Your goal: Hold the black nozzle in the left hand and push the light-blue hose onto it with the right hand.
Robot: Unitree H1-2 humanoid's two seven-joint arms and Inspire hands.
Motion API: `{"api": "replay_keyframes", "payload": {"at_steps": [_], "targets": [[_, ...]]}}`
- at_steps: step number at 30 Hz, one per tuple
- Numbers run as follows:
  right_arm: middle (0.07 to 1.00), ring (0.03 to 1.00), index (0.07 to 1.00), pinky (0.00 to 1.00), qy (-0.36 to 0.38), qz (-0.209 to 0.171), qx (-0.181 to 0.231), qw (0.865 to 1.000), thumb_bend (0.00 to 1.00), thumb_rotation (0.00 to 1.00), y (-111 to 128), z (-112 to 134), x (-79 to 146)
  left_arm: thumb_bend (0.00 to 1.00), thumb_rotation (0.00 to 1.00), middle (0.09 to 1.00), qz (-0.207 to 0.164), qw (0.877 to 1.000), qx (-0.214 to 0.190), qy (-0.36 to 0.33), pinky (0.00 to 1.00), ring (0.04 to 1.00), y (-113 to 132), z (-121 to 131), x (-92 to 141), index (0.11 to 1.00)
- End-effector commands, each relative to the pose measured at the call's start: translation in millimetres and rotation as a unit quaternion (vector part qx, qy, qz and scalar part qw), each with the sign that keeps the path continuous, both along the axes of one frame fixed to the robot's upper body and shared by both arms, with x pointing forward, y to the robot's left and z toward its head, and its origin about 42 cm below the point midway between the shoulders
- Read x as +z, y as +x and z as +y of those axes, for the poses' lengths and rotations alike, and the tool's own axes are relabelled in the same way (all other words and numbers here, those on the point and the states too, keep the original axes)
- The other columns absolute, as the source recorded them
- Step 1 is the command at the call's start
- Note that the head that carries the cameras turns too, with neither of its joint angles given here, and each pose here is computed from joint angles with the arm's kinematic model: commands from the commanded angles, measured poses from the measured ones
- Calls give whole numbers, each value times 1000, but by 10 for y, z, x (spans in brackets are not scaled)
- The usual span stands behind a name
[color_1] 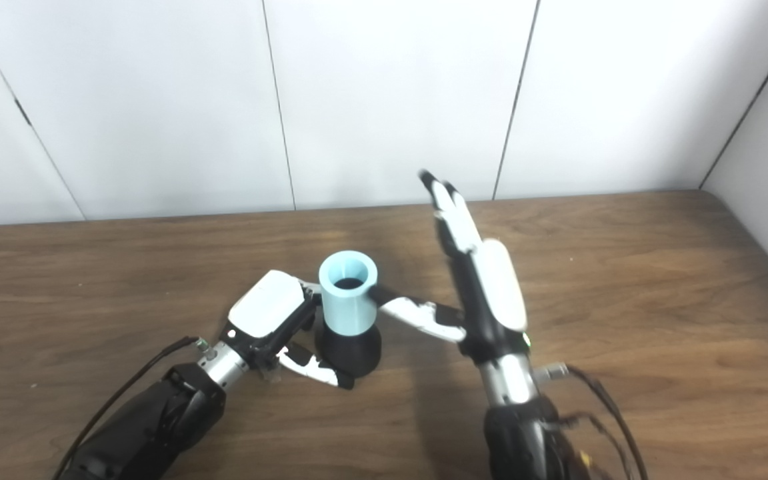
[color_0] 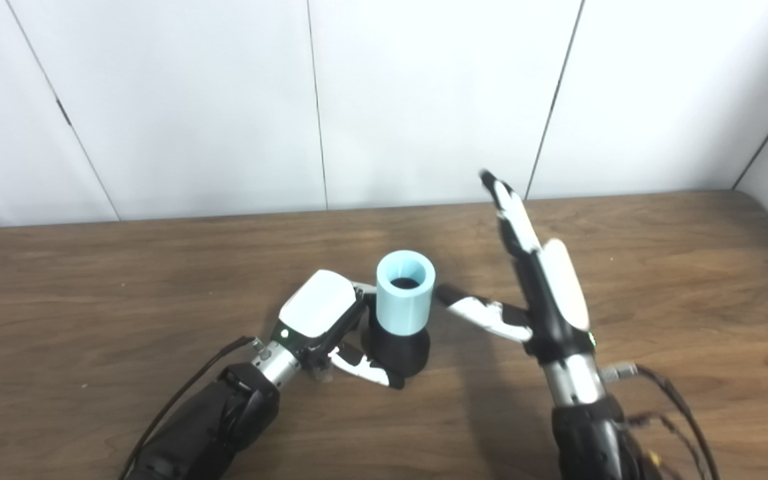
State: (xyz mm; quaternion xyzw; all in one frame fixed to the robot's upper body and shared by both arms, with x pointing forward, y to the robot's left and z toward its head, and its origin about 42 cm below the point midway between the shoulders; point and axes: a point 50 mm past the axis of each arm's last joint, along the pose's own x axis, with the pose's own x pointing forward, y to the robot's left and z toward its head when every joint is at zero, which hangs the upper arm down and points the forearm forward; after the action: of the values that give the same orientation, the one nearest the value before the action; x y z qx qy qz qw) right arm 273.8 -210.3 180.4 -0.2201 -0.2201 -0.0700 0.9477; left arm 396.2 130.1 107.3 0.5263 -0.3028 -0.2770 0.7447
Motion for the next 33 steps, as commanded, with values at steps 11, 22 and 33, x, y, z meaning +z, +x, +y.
{"api": "replay_keyframes", "payload": {"at_steps": [11,22,33], "targets": [[769,753,735,665,170,27,5,985,379,360,-161,-112,-252,498,0,449,174,981,27,81,299,386,-922,183,-1185,537],[770,759,741,682,174,45,-1,984,305,324,-116,-89,-346,502,0,437,158,978,117,70,227,390,-861,310,-1225,513],[758,744,729,669,157,63,-18,985,326,327,-16,-99,-452,924,154,637,205,959,177,86,540,609,-796,376,-1134,679]]}}
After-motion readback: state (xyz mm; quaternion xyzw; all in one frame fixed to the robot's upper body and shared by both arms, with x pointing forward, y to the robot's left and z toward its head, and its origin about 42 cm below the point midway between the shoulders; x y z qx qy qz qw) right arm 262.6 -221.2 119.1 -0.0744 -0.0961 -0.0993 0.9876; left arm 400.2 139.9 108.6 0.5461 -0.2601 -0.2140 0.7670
